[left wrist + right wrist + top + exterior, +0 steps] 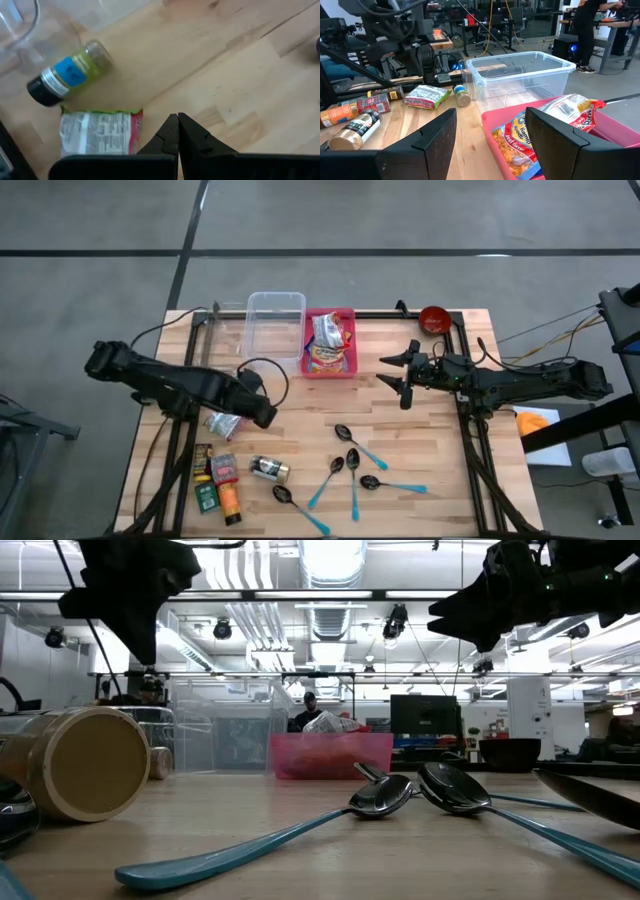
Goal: Pick & Place Food Item
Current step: Put the green noodle pack into the pink bin
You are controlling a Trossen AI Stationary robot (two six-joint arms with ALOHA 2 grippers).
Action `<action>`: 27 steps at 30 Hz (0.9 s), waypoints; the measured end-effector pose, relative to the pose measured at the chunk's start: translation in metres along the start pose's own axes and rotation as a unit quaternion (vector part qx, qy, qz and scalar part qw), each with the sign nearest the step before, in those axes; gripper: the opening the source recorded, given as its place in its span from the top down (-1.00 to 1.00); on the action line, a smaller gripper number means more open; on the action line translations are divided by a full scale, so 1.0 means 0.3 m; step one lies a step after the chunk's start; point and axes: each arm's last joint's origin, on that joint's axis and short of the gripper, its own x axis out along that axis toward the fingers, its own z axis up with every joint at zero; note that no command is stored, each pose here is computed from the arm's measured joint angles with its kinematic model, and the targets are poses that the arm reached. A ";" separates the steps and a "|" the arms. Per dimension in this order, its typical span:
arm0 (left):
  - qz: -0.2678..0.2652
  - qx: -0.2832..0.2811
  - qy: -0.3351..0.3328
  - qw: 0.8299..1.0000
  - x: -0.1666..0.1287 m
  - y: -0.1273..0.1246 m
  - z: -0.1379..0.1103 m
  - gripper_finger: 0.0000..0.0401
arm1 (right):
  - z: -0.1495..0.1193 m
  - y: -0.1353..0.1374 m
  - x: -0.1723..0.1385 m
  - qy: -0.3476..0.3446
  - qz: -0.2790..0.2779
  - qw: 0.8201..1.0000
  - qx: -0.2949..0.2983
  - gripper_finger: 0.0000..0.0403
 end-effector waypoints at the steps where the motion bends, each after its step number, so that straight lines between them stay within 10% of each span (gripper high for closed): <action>1: 0.005 -0.012 0.002 1.000 0.005 -0.001 -0.001 1.00 | 0.000 0.000 0.000 0.000 0.000 1.000 0.000 -0.17; 9: 0.022 -0.059 0.047 0.997 0.048 -0.028 -0.015 1.00 | 0.000 0.000 0.000 0.000 0.000 1.000 -0.001 -0.17; 27: 0.013 0.055 0.021 0.998 0.064 -0.035 -0.035 1.00 | -0.002 0.000 0.000 0.004 0.000 1.000 0.000 -0.17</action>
